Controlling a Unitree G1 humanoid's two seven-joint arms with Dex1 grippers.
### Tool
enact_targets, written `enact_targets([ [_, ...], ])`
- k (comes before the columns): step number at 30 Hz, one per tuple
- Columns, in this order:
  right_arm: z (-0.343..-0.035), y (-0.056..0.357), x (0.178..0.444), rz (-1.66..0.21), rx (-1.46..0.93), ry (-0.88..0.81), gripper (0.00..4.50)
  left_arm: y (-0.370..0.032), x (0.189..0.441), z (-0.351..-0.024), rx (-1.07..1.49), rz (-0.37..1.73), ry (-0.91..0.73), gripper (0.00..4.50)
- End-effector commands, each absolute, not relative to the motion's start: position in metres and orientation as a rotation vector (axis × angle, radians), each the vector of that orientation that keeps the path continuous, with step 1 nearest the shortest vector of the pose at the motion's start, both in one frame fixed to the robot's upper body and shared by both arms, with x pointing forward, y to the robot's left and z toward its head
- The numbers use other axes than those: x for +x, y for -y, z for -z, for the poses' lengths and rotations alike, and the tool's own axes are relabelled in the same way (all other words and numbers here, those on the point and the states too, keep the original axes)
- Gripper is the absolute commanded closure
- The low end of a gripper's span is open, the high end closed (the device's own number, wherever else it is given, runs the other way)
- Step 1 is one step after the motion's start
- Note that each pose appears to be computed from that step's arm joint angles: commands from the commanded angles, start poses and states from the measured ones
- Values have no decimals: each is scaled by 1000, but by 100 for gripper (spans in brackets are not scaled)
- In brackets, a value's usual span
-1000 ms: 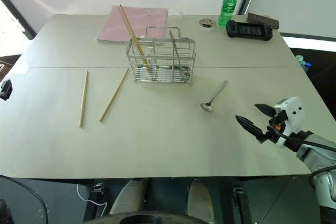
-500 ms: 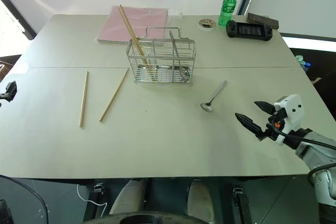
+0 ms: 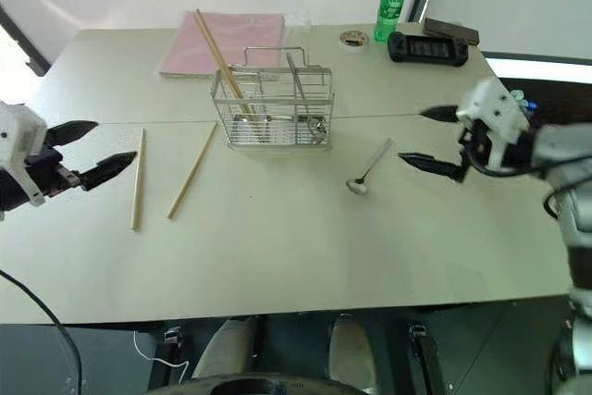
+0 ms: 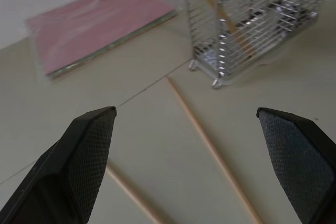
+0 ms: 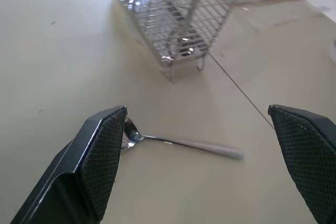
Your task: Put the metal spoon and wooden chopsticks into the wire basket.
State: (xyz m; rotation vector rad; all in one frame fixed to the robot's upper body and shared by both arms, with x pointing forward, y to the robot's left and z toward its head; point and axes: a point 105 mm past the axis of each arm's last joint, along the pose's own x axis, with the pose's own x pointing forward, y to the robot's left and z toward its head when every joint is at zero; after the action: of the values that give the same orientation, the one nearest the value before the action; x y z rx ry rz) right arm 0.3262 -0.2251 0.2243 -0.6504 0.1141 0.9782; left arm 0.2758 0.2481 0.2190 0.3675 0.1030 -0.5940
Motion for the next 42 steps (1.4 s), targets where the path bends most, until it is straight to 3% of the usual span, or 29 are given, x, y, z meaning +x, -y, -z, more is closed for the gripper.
enact_targets([
  [1, -235, 206, 338, -1122, -815, -97, 3, -223, 274, -232, 406, 696, -84, 0],
  [5, -230, 185, 357, -1284, -1032, -126, 3, -192, 265, -240, 421, 859, -67, 0],
  [8, -207, 182, 370, -1346, -1227, -200, 3, -181, 260, -244, 417, 919, -70, 0],
  [15, -165, 185, 376, -1486, -1602, -351, 3, -174, 251, -246, 422, 995, -102, 0],
  [30, -148, 152, 383, -1601, -1735, -396, 3, -168, 240, -240, 409, 1042, -136, 0],
  [41, -132, 128, 392, -1585, -1858, -391, 3, -166, 242, -242, 393, 1015, -113, 0],
  [42, -131, 127, 391, -1589, -1871, -391, 26, -166, 243, -242, 392, 1012, -112, 0],
])
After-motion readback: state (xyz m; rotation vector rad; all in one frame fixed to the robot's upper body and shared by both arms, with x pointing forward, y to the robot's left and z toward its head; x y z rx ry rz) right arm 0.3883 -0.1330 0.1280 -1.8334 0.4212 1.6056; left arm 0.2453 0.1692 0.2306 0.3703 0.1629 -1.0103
